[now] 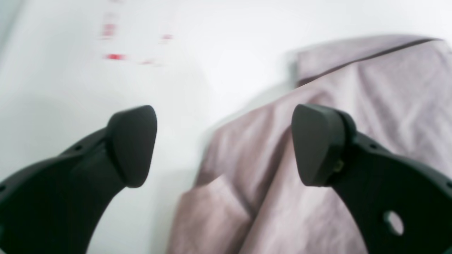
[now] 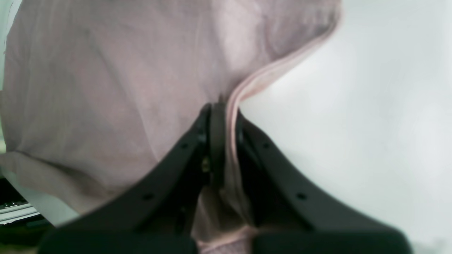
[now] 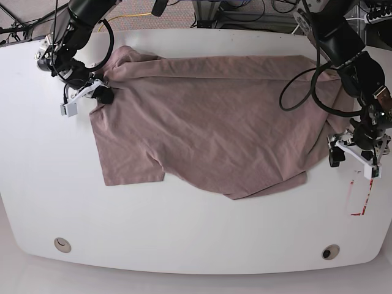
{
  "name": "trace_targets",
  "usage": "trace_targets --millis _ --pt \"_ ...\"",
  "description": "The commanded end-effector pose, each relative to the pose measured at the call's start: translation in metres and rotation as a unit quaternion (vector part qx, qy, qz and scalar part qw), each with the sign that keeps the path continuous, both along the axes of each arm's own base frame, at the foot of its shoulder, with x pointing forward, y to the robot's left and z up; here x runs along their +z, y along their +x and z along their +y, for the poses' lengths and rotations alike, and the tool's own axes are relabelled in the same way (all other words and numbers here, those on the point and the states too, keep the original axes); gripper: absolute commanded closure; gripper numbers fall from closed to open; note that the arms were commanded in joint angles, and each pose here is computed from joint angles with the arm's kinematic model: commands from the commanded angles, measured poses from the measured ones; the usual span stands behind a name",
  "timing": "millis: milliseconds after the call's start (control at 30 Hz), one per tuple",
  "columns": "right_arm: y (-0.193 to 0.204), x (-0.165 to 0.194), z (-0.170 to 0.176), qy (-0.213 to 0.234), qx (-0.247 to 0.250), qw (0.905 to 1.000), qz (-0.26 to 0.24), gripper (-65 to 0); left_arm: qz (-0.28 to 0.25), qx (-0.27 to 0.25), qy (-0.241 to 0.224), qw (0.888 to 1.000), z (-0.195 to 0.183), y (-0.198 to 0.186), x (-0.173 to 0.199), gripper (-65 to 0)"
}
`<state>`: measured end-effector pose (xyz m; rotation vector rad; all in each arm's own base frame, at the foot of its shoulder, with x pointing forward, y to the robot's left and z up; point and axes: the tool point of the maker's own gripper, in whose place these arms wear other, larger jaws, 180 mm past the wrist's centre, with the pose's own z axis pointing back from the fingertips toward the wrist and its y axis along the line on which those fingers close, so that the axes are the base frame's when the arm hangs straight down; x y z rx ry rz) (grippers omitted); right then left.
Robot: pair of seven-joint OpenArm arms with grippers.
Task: Fold the T-shirt properly
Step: 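Lower the left gripper and grasp the shirt hem corner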
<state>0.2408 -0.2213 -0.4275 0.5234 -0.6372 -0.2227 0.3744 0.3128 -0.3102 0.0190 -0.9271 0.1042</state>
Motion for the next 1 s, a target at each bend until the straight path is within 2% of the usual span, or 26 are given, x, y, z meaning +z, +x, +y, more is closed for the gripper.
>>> trace_targets --millis 0,300,467,567,700,867,967 --pt "-0.012 -0.009 -0.006 -0.022 0.01 0.999 0.038 0.0 -0.025 0.01 -0.023 0.999 0.007 0.021 0.007 -56.7" --pt "-0.011 -0.009 -0.006 -0.022 0.011 0.999 0.036 0.0 -0.037 0.038 -0.134 0.99 -0.009 0.066 -0.037 -56.7" --pt "-0.012 -0.01 -0.006 -0.021 0.01 0.999 0.038 0.0 -0.039 0.039 -0.164 0.985 -0.02 0.076 -0.047 -56.7" --pt "-0.012 -0.009 -0.006 -0.022 0.01 0.999 0.037 0.0 -0.049 0.032 -0.193 0.98 -0.044 0.09 -0.049 -56.7" --pt "-0.012 -0.009 -0.006 -0.022 0.01 0.999 0.038 0.0 -0.036 0.029 -0.212 0.976 -0.057 0.091 -0.061 -56.7" --pt "-0.009 -0.007 -0.006 -0.023 0.01 0.9991 0.033 0.0 -0.04 0.019 -0.256 0.966 -0.095 0.106 -0.068 -56.7" --pt "-0.012 -0.009 -0.007 -0.022 0.01 0.999 0.038 0.0 -0.039 0.02 -0.261 0.964 -0.098 0.106 -0.07 -56.5"
